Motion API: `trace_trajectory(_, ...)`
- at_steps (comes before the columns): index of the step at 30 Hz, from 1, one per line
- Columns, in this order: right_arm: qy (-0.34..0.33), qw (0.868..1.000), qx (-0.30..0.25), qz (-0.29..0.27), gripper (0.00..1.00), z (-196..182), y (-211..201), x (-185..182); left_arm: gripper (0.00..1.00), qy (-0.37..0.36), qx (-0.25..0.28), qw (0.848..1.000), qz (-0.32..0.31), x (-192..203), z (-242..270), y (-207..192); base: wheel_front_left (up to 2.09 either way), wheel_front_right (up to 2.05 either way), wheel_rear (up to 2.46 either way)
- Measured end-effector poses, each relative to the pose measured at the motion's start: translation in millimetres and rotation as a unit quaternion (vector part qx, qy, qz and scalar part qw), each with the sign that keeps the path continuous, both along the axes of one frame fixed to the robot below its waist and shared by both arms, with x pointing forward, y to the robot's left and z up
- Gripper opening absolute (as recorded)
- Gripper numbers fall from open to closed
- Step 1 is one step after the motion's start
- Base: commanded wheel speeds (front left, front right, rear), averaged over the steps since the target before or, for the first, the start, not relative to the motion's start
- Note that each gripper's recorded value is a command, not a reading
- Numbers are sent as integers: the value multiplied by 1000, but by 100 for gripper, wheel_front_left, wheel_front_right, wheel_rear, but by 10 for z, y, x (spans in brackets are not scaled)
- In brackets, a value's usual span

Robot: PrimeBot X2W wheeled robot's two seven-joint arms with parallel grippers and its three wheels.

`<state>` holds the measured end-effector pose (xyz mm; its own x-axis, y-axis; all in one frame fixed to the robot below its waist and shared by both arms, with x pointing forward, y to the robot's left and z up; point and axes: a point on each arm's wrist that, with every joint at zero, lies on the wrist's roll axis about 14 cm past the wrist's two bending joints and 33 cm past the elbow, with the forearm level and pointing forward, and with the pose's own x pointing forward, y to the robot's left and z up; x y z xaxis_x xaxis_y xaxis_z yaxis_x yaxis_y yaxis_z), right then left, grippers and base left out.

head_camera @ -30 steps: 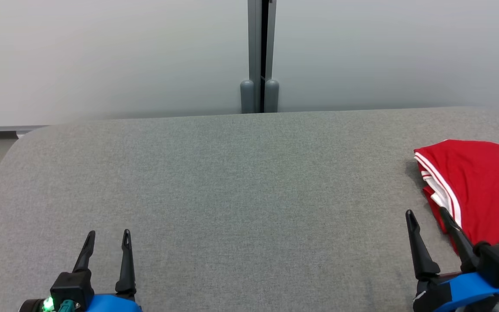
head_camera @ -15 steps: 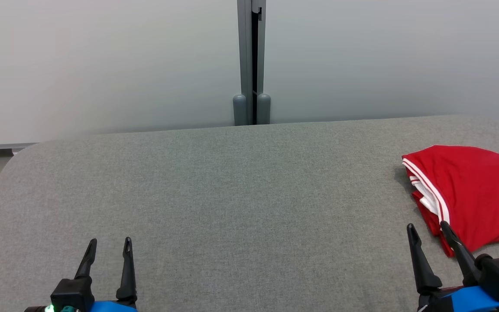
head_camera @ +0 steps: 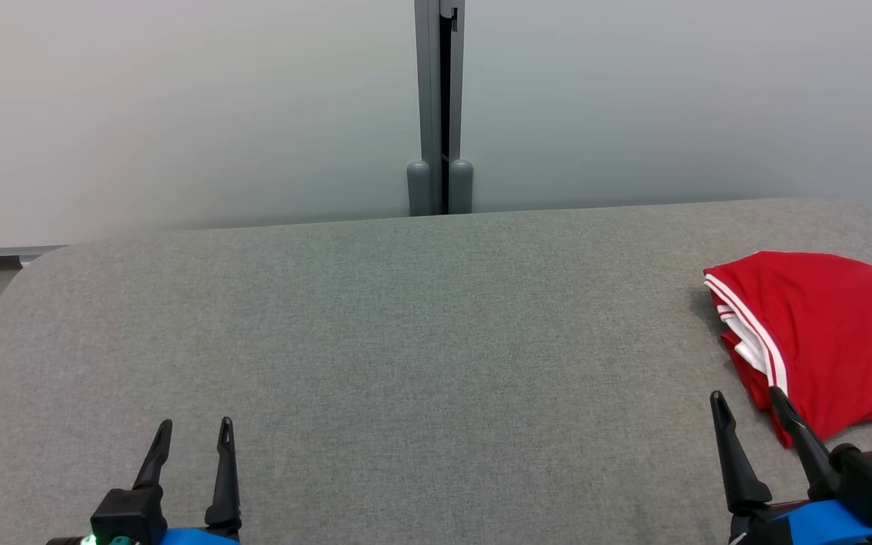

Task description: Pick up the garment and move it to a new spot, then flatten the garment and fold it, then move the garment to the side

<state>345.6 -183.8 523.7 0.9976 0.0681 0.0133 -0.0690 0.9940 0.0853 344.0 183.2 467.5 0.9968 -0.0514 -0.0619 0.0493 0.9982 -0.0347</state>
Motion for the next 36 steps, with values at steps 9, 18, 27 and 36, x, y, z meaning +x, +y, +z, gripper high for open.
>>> trace_trajectory(9,1,1000,2,3,100,-4,22,13,100,3,1,1000,-3,5,-18,3,0,0,0)
trace_trajectory(18,32,999,37,0,0,-196,25,-10,0,47,-35,998,7,-96,-246,-27,0,0,0)
trace_trajectory(27,44,991,123,-7,0,-251,-4,6,0,65,-121,990,38,-65,-266,48,0,0,0)
trace_trajectory(36,47,979,200,-13,0,-253,-24,56,0,72,-201,975,57,-7,-240,82,0,0,0)
